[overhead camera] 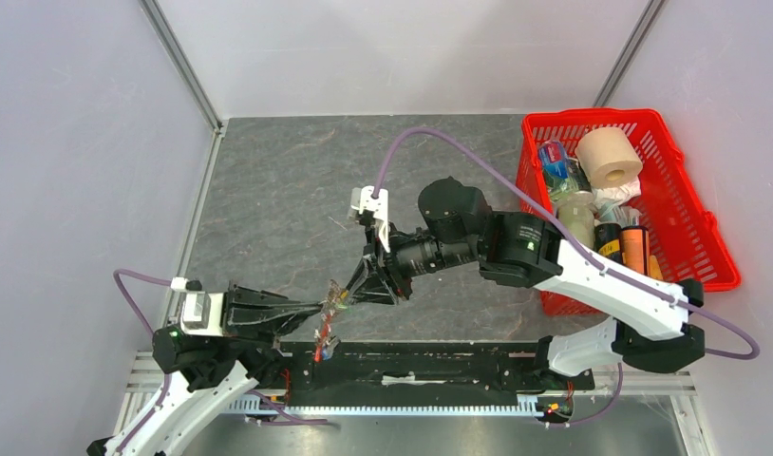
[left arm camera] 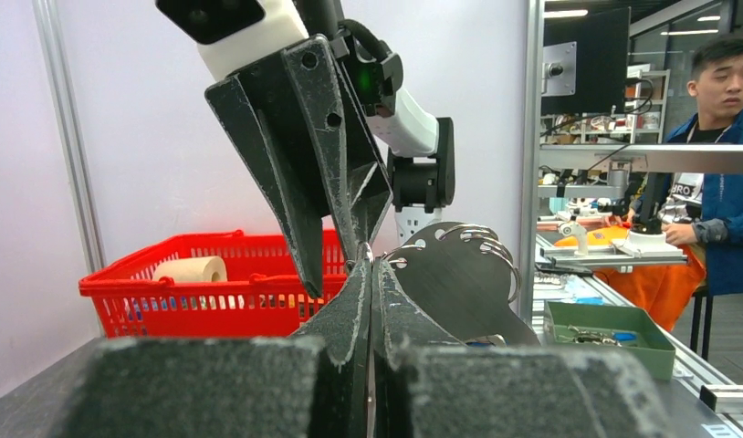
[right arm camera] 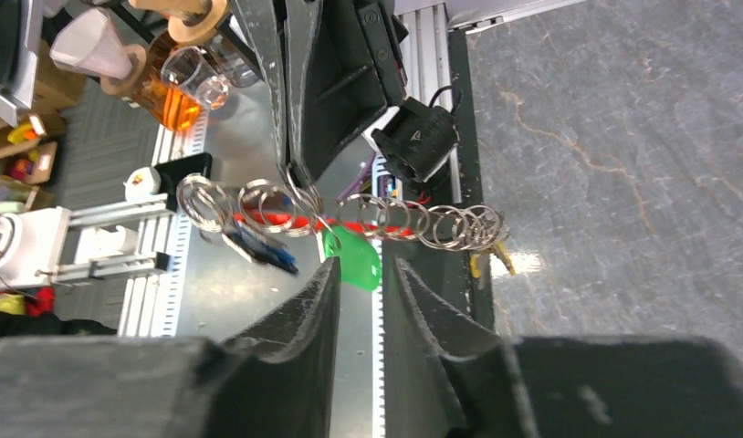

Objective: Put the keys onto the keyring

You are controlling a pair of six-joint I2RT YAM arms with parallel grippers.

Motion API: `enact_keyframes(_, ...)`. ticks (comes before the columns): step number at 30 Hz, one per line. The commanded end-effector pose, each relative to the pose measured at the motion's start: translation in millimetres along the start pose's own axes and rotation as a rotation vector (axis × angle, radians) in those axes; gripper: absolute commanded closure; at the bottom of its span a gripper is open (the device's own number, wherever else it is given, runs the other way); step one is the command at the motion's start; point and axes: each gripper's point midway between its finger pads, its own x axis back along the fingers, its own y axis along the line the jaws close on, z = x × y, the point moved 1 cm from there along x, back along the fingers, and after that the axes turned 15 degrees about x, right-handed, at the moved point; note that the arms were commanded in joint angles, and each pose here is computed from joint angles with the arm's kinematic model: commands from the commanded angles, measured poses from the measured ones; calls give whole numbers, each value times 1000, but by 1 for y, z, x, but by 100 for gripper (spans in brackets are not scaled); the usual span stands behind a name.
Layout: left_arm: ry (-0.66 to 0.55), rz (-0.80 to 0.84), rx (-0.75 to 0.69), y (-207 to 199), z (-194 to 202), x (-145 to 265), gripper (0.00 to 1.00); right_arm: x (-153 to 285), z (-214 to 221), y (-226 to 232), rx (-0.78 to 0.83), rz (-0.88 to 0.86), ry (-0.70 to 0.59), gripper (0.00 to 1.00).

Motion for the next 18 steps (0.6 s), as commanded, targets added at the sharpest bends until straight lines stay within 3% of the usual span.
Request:
enact_keyframes(1, -78, 62, -23, -18, -22, -2, 98, 22, -23, 10, 53, -5, -95, 63)
enact_keyframes(6, -97, 71, -13, -20, -25, -3, 98, 31, -31, 16, 102, -28, -133, 56)
enact_keyframes(18, -130, 69, 28, -16, -27, -5, 98, 21, -42, 18, 222, -90, -147, 57)
